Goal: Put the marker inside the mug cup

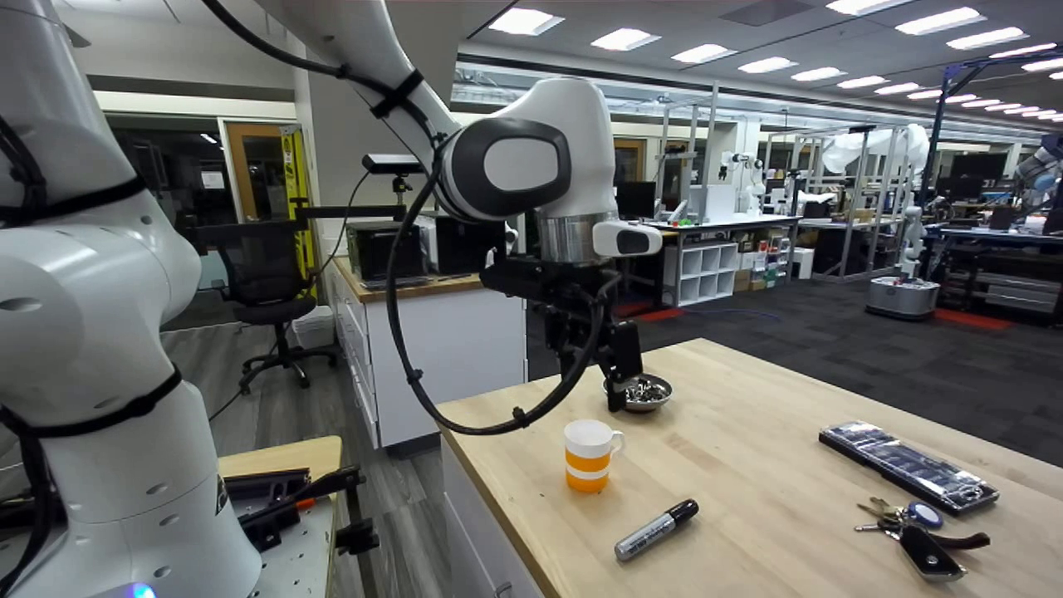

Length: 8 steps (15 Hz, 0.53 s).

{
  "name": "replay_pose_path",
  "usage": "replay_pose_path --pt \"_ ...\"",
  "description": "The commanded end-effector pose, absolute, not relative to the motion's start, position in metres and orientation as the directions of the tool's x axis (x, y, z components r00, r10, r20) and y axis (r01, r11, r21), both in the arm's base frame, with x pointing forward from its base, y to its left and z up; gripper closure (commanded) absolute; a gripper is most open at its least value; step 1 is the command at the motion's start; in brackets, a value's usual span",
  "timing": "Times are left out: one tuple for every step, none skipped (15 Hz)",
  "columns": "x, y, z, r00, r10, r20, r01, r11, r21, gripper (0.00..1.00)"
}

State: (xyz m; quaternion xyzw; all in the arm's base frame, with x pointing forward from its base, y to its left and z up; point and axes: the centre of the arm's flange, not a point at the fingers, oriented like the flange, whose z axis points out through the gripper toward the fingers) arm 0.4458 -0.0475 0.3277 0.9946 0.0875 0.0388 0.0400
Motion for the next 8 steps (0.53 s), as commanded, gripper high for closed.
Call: replay_pose_path --pt "0.463 -0.063 0.3 0.977 0.198 0.078 0.19 -0.977 0.097 0.0" --pt "0.466 -0.066 0.294 0.978 0.195 0.079 0.187 -0.978 0.096 0.0" --pt "0.469 -0.069 0.287 0.978 0.194 0.078 0.187 -0.978 0.097 0.0" --pt "0.472 -0.072 0.283 0.979 0.191 0.078 0.184 -0.979 0.094 0.0" --pt "0.474 -0.07 0.284 0.982 0.181 0.063 0.176 -0.982 0.069 0.0" --pt "0.46 -0.062 0.287 0.983 0.176 0.06 0.171 -0.982 0.081 0.0" --pt "0.463 -0.063 0.283 0.983 0.175 0.055 0.17 -0.982 0.077 0.0" --pt "0.466 -0.064 0.282 0.983 0.174 0.053 0.17 -0.982 0.077 0.0"
